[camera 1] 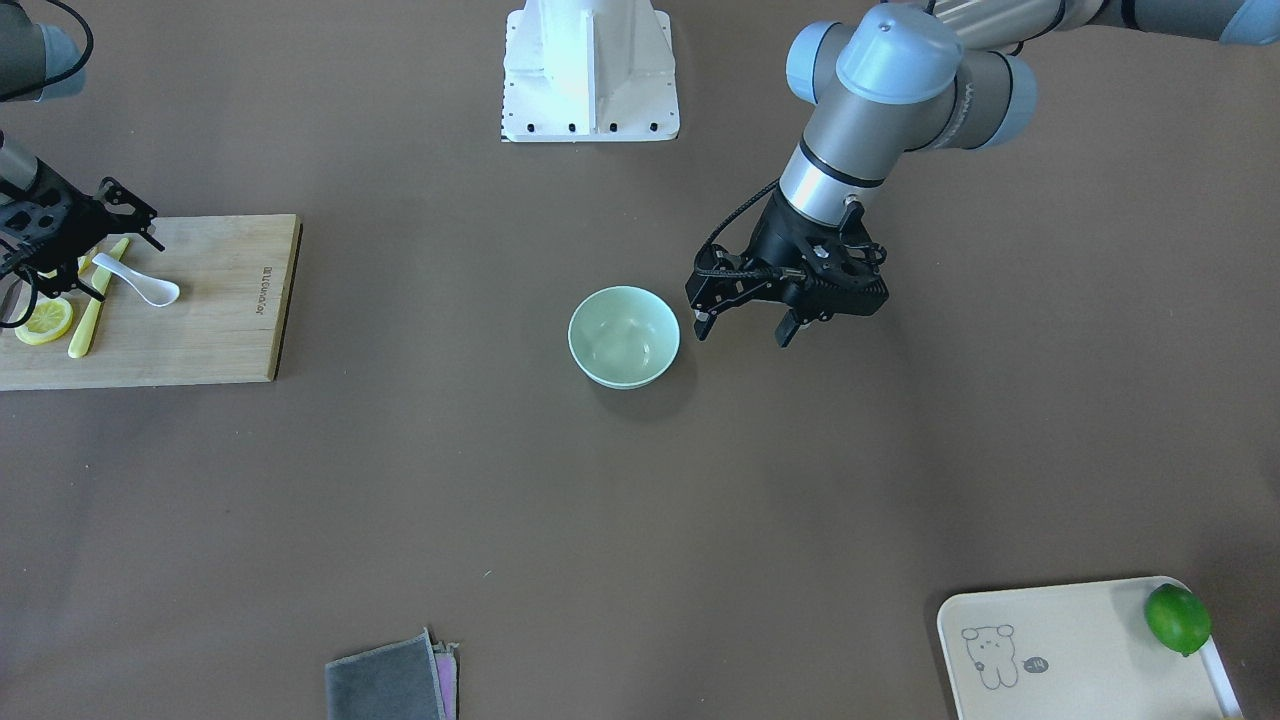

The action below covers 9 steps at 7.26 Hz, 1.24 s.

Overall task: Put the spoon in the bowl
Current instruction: 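Grasp the white ceramic spoon on the cutting board with the right gripper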

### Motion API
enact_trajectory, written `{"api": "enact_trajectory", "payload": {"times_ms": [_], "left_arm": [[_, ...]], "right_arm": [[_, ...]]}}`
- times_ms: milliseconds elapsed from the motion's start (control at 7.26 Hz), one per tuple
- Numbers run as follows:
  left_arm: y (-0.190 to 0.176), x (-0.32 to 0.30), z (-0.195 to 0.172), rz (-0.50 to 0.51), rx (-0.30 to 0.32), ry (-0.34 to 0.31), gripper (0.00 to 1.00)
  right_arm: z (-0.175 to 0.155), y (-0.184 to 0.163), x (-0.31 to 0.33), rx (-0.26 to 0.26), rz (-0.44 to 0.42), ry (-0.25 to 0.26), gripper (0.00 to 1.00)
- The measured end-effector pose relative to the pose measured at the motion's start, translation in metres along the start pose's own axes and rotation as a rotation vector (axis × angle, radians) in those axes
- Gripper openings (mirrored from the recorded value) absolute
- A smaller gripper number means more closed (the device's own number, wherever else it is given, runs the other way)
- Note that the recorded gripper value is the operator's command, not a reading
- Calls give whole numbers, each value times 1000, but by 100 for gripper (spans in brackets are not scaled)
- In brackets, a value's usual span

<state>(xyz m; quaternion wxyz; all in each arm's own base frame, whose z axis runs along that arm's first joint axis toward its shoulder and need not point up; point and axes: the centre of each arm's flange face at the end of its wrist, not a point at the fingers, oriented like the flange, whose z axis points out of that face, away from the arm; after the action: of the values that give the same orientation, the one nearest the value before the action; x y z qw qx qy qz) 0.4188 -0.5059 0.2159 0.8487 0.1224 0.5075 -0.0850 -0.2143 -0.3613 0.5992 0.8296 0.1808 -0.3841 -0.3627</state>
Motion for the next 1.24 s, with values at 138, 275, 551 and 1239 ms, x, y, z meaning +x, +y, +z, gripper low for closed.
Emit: {"api": "enact_trajectory", "payload": {"times_ms": [138,275,551,1239], "left_arm": [[0,-1,1,-1,0,-2,98],[0,0,1,-1,0,-2,98],[-1,0,1,-1,1,-2,98],[-1,-1,1,-1,4,-4,98]], "right_arm": [[2,1,0,-4,0,3,58],[3,1,0,-6,0,3,49],[4,2,0,-7,0,3,21],[-2,-9,-6,13,0,-5,0]]}}
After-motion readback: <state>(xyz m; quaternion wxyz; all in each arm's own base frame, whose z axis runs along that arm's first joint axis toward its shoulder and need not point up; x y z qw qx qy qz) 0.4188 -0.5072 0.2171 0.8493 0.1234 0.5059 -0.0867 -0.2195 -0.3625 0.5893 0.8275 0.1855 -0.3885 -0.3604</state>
